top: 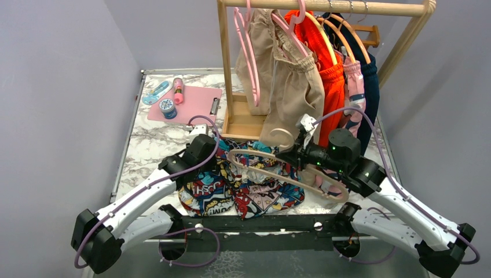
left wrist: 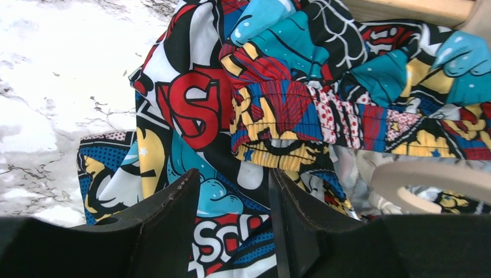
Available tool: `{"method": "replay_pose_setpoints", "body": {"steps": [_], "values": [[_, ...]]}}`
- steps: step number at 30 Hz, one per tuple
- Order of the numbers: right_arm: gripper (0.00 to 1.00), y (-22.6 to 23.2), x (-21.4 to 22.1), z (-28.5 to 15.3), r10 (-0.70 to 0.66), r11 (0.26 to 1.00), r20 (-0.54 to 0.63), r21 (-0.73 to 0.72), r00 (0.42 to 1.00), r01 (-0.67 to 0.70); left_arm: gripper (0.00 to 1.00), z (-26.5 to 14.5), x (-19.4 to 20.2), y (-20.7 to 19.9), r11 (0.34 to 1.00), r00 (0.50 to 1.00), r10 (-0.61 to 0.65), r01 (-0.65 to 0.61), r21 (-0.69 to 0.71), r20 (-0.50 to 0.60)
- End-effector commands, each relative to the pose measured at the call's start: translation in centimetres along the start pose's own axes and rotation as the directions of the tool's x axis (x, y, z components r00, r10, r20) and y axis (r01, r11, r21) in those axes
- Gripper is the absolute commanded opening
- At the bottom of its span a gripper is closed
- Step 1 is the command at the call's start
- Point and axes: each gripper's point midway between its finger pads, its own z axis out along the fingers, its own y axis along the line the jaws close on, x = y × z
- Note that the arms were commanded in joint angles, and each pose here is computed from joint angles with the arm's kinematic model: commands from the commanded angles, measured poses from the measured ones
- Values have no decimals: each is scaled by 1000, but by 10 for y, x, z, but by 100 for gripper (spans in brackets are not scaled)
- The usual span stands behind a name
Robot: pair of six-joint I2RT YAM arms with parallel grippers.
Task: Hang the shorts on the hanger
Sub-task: Hang the shorts on the hanger.
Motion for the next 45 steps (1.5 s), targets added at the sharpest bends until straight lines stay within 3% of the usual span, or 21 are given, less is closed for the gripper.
{"method": "replay_pose_setpoints", "body": {"steps": [1,10,25,33,45], "values": [[1,9,10,3,-23,998,-47,-62,999,20,50,11,-4,3,1000,1000,10,-10,-16,26],[1,-7,10,14,-12,1000,-67,17,998,13,50,12,-13,10,999,998,-27,28,-26,48],[1,30,40,28,-50,988,-175,-151,983,23,53,18,-5,1,995,999,24,-21,93,-25],[1,10,42,35,-45,999,-172,-35,984,39,54,15,-1,-2,992,999,31,-27,123,-30],[1,9,44,37,-41,999,-171,-33,984,35,53,32,4,11,989,988,141,-138,48,-69]]}}
